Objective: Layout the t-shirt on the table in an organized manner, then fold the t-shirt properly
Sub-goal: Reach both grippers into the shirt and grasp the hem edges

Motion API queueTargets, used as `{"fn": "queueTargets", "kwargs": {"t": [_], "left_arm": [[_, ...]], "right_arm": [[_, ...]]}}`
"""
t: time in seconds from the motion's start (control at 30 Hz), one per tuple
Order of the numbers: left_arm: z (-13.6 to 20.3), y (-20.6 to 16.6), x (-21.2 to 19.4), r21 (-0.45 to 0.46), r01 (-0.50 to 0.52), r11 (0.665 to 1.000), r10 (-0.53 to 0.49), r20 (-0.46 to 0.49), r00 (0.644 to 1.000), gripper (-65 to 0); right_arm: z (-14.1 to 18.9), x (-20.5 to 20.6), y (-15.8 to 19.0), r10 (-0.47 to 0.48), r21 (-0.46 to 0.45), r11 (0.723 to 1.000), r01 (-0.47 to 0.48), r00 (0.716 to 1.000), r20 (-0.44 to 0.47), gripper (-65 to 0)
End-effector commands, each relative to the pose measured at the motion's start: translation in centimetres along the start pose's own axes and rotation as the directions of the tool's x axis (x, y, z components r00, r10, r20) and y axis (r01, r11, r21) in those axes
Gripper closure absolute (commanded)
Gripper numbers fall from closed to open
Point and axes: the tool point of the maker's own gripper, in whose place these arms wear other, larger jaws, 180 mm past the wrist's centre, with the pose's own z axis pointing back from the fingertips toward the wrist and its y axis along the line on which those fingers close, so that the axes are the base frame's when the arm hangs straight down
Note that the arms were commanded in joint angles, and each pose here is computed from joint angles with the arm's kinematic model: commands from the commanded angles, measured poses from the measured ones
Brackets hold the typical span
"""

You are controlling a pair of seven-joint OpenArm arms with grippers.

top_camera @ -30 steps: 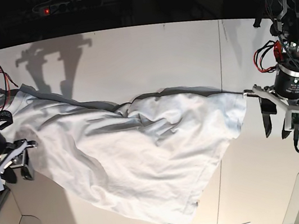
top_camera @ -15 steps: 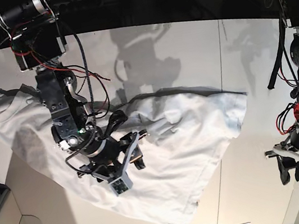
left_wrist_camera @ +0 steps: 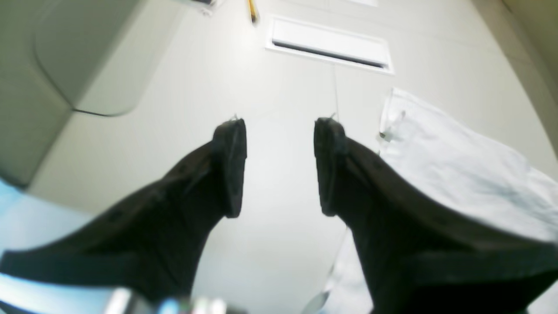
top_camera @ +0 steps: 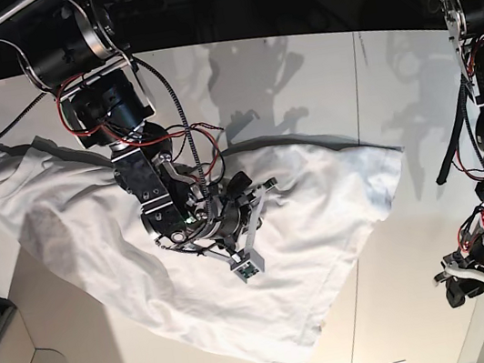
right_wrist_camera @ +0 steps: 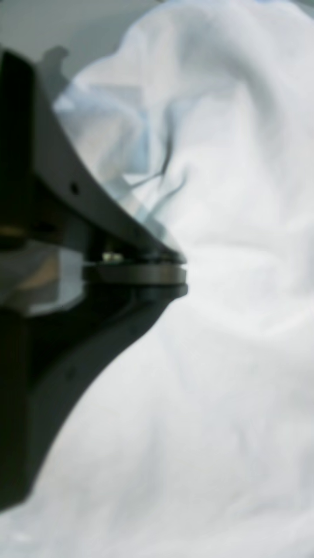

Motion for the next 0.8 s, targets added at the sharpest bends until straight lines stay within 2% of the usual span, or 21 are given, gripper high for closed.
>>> {"fn": "queueTargets", "kwargs": {"t": [0.0, 0.13, 0.3, 0.5, 0.6, 0.67, 0.77], "left_arm": [[-0.5, -0.4, 2.7, -0.023, -0.016, 1.000, 0.018, 0.064, 0.998, -29.0], [-1.6, -0.7, 2.4, -0.054, -0.075, 0.996, 0.077, 0.029, 0.997, -29.0], [-2.3, -0.6, 1.8, -0.064, -0.094, 0.993, 0.093, -0.014, 0.996, -28.9], [-2.4, 0.4, -1.0, -0.052, -0.115, 0.992, 0.110, -0.093, 0.990, -28.9], [-2.4, 0.8, -2.7, -0.046, -0.133, 0.990, 0.127, -0.127, 0.984, -28.9], [-2.4, 1.2, -3.6, -0.037, -0.166, 0.985, 0.159, -0.142, 0.977, -28.9], [-2.3, 1.9, -5.1, -0.012, -0.226, 0.974, 0.221, -0.160, 0.962, -28.9]], "right_arm": [[0.3, 1.7, 0.8, 0.025, 0.025, 0.999, -0.026, 0.999, 0.024, 0.0], [0.0, -1.0, 3.5, 0.089, 0.108, 0.991, -0.080, 0.992, -0.088, 0.0], [0.0, -5.2, 7.9, 0.160, 0.257, 0.960, -0.108, 0.968, -0.191, 0.0], [0.8, -9.2, 10.4, 0.134, 0.345, 0.939, -0.021, 0.941, -0.310, 0.0], [1.8, -10.5, 11.4, 0.159, 0.423, 0.906, 0.010, 0.919, -0.360, 0.0], [2.2, -10.6, 11.5, 0.135, 0.447, 0.894, 0.043, 0.923, -0.361, 0.0], [2.4, -10.9, 10.9, 0.111, 0.447, 0.892, 0.069, 0.924, -0.366, 0.0]]}}
